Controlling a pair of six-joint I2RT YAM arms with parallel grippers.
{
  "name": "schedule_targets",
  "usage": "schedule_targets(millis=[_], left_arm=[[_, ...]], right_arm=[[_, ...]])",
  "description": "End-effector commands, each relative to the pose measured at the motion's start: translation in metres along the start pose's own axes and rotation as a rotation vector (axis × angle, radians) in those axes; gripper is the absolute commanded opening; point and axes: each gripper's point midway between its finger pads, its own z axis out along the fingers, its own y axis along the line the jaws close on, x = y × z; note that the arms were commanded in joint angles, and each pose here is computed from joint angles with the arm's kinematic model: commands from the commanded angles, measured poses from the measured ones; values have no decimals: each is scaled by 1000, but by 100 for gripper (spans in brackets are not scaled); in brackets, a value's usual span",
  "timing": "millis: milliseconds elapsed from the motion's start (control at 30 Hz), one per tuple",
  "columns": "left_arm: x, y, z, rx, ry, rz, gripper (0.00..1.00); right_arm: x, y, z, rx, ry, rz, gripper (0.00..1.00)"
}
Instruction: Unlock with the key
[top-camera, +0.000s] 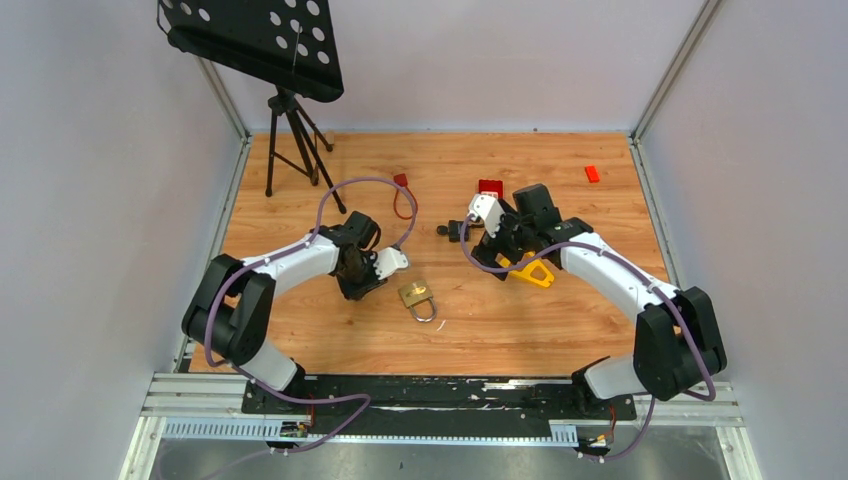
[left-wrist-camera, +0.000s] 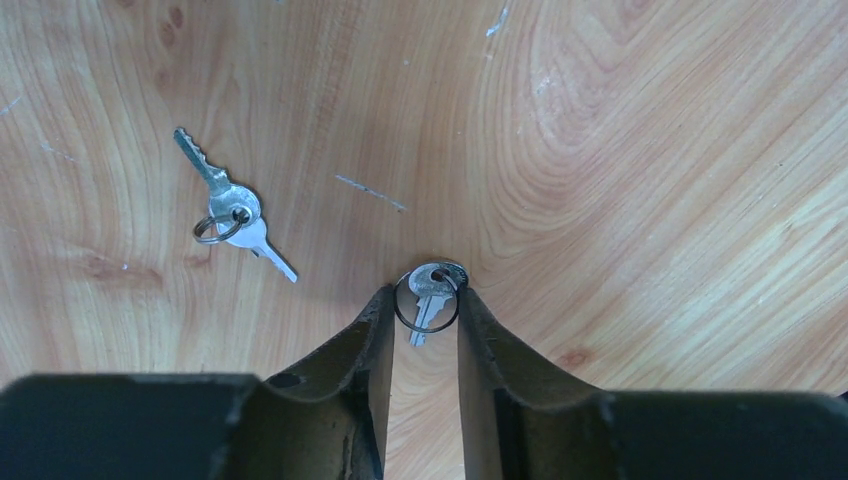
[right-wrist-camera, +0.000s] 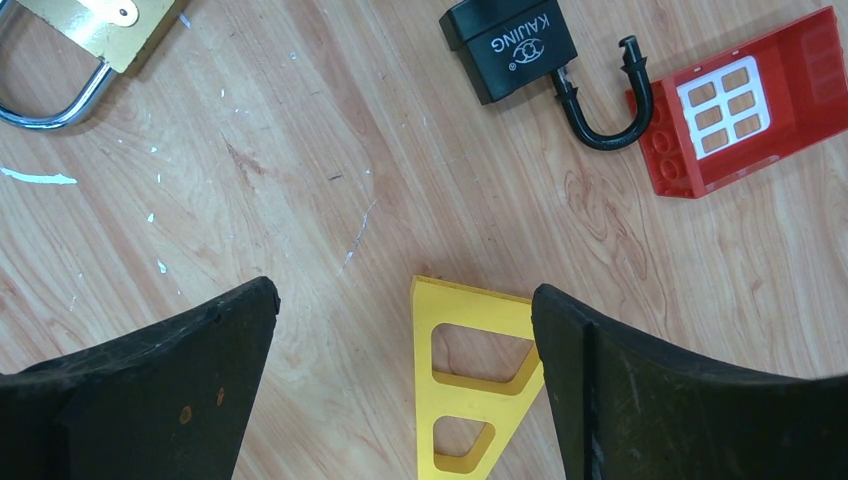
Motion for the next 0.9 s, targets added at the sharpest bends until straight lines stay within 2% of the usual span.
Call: schedule_targets(millis=[0, 367, 767, 867], left_arm=[[6, -15, 9, 57, -11, -4, 30], [-30, -26, -13, 115, -180, -30, 19], [-54, -33, -38, 154, -282, -32, 17], [-62, -34, -47, 161, -316, -34, 17]], right_arm=[[-9, -2, 0, 3, -11, -25, 100], [-9, -2, 1, 4, -8, -29, 100], [-12, 3, 4, -13, -12, -29, 100], [-24, 8, 2, -35, -50, -12, 100]])
